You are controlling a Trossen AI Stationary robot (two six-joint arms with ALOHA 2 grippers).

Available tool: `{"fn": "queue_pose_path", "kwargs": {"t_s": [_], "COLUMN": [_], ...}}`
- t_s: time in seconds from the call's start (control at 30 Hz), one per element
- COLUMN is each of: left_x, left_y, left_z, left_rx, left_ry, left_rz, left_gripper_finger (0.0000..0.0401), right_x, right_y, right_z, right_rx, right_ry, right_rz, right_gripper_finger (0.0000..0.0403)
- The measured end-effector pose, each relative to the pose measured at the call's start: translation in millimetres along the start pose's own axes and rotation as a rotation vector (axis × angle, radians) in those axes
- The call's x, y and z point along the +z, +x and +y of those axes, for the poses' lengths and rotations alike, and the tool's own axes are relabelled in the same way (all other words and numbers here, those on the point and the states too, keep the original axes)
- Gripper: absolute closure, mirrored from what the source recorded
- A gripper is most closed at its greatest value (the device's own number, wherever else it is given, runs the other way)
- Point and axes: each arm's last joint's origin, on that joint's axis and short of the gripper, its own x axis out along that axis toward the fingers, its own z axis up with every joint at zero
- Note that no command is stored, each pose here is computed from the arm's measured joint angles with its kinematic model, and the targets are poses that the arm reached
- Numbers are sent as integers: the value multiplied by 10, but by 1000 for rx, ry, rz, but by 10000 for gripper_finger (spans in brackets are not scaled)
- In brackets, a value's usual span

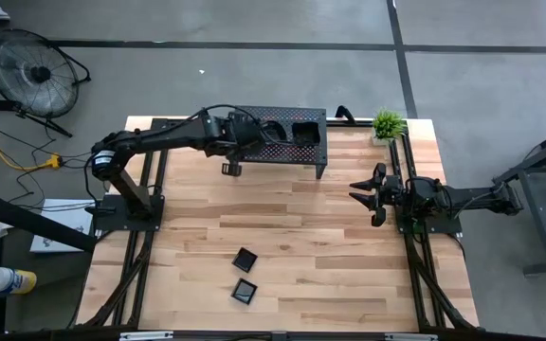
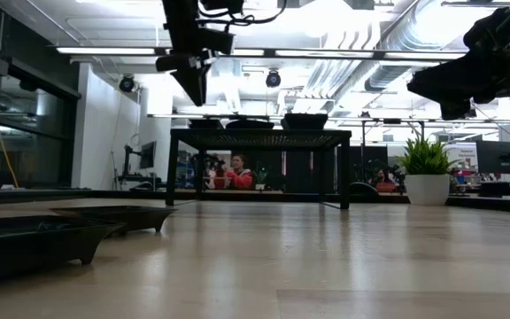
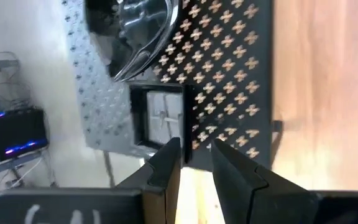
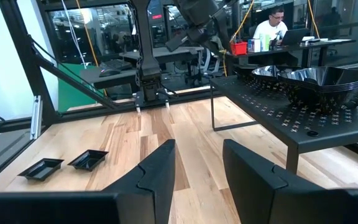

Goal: Pick & Place Mini shaped plates
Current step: Stack the top left black square plate on top of the black square plates on the shelf

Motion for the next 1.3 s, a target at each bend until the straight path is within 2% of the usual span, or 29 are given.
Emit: {"fn": "queue_pose_path", "kwargs": {"t_s": [0.13,0.27,0.33,0.57,0.8,1.0,1.3], "left_x": [-9,-19,-24,-81,-156,-202,-182], "left_y": [6,5,6,153,225,264,266], "left_z": [13,0,-16,69,243,314,343], "left_rx": [11,-9,-54,-236,-205,-239,-152], "left_ry": [-3,24,45,72,11,-3,-10], "left_rz": [10,14,1,-61,-72,-99,-76], "left_gripper_finger": [326,380,394,398,400,401,401], "right_x": [0,0,0,0,0,1,1], "right_y": [0,0,0,0,0,0,0], "right_z": [0,0,0,0,0,0,0], "right_rx": [0,0,0,0,0,0,0], "right_ry": [0,0,0,0,0,0,0], "right_rz": [0,0,0,0,0,-1,-1], "right_gripper_finger": [273,273,273,273,273,273,273]}}
